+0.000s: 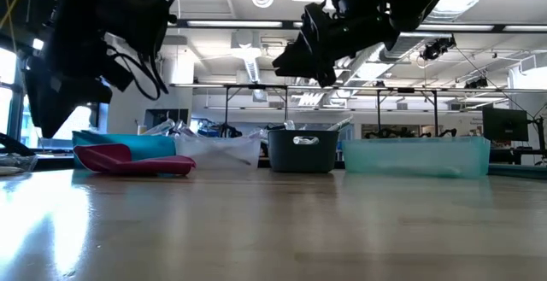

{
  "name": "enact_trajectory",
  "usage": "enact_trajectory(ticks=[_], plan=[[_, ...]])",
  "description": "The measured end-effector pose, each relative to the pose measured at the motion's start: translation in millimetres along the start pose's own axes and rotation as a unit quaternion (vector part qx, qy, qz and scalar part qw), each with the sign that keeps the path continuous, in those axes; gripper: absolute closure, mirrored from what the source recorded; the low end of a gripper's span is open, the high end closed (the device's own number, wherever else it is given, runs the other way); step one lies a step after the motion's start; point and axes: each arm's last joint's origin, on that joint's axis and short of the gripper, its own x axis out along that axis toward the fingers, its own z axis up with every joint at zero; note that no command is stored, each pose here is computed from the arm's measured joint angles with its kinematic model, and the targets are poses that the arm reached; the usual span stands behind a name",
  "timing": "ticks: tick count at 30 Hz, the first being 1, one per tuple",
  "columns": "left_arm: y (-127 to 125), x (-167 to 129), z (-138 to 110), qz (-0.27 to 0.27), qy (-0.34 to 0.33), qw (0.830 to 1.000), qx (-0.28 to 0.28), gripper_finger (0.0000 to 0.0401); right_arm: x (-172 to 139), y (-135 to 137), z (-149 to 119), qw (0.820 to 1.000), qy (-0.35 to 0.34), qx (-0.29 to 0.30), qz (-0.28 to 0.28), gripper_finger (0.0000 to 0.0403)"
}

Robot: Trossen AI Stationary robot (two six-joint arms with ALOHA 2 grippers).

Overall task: Pick & Place Toothbrushes
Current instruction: Put the violet toothbrush into the white bin

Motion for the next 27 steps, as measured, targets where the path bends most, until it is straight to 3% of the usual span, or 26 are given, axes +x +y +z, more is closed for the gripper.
enact_trajectory(ticks=[11, 15, 22, 27], plan=[[-2.6, 4.8, -0.2, 0.017, 0.016, 1.0, -0.005, 0.0223, 0.2, -0.8, -2.0, 1.0, 0.008, 0.003, -0.009, 0.0282], [-1.6, 4.6, -0.6, 0.02, 0.017, 1.0, -0.006, 0.0268, 0.5, -0.7, -2.5, 1.0, 0.008, 0.003, -0.024, 0.0282], [-1.9, 4.7, -0.5, 0.019, 0.017, 1.0, -0.01, 0.0382, 0.7, 0.0, -2.7, 1.0, 0.007, 0.002, -0.029, 0.0282], [-2.6, 5.5, -0.3, 0.016, 0.014, 0.999, -0.028, 0.0391, 0.7, 0.0, -2.7, 1.0, 0.007, 0.002, -0.029, 0.0282]])
